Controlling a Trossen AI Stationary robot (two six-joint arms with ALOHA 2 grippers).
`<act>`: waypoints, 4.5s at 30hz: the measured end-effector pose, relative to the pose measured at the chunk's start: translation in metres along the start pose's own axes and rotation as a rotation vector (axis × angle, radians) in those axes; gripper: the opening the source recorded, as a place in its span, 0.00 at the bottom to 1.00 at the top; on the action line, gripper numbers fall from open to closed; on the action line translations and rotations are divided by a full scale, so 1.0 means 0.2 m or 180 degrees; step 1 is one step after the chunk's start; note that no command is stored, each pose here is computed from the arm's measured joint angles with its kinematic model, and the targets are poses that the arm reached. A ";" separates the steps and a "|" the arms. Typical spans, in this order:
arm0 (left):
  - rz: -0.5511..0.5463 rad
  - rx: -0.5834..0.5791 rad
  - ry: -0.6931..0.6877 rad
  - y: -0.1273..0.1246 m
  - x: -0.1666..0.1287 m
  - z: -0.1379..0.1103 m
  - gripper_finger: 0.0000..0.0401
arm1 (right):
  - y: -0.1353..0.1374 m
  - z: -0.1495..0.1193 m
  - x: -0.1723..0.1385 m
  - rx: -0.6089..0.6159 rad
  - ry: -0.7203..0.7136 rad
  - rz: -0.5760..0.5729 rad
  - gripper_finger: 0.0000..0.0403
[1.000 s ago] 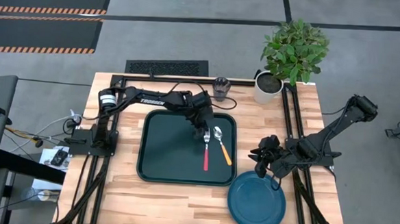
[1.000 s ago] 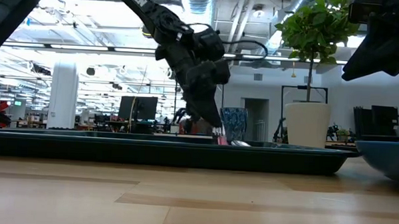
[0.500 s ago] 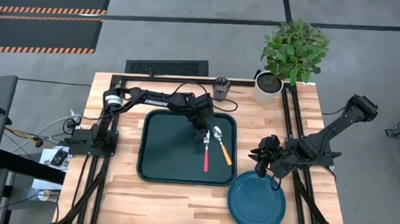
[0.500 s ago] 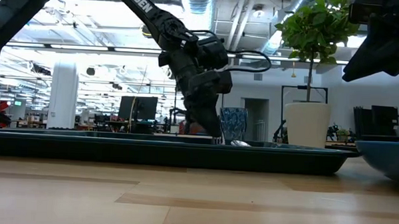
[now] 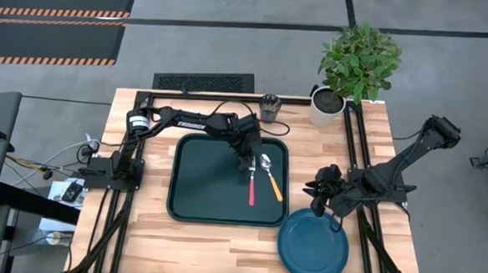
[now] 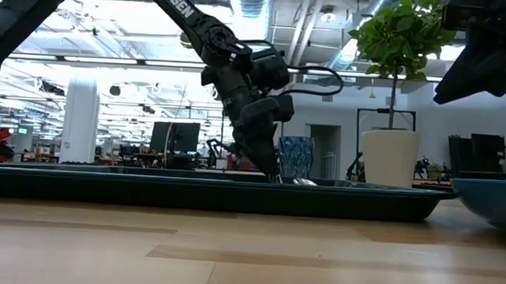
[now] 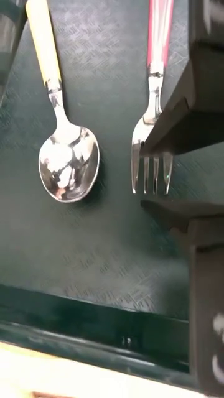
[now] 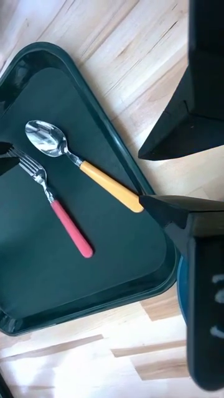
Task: Pick and place plate/cup/fork/spoon on tray
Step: Put the fork on the black serving tray, then adjust the yellow spoon on the black serving tray
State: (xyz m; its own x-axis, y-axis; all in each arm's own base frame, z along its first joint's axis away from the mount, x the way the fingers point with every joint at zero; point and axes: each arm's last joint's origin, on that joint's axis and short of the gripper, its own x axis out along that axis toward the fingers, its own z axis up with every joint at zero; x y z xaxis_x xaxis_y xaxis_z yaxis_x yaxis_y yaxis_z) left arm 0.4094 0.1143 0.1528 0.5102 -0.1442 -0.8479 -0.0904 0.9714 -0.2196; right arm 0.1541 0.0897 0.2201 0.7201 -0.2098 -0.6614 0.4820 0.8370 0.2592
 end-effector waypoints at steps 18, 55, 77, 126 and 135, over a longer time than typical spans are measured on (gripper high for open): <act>-0.0088 -0.0187 0.0001 -0.03 -0.13 0.08 0.44 | -0.04 0.09 0.36 0.0135 0.0240 -0.0563 0.28; 0.0286 0.0331 -0.0720 -0.71 -1.13 0.05 0.44 | 0.23 0.17 0.90 -0.0607 0.0886 -0.0820 0.18; 0.0118 -0.0354 -0.0241 -0.78 -0.52 -0.53 0.35 | 0.35 0.13 0.82 -0.1059 0.1015 -0.0739 0.18; 0.0852 -0.0836 0.0241 -0.68 -0.15 -0.89 0.00 | 0.33 0.17 0.85 -0.0930 0.0904 -0.0719 0.18; 0.0868 -0.0862 0.0257 -0.67 -0.15 -0.89 0.00 | 0.28 0.16 0.85 -0.0901 0.1124 -0.0943 0.18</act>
State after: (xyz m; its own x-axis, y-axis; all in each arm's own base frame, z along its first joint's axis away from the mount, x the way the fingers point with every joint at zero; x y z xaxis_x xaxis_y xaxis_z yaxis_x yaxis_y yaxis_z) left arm 0.2538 -0.0461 0.1217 0.3684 0.0875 -0.9256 -0.4413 0.8927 -0.0912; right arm 0.3191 0.0858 0.1450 0.3388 -0.3156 -0.8864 0.4505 0.8815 -0.1417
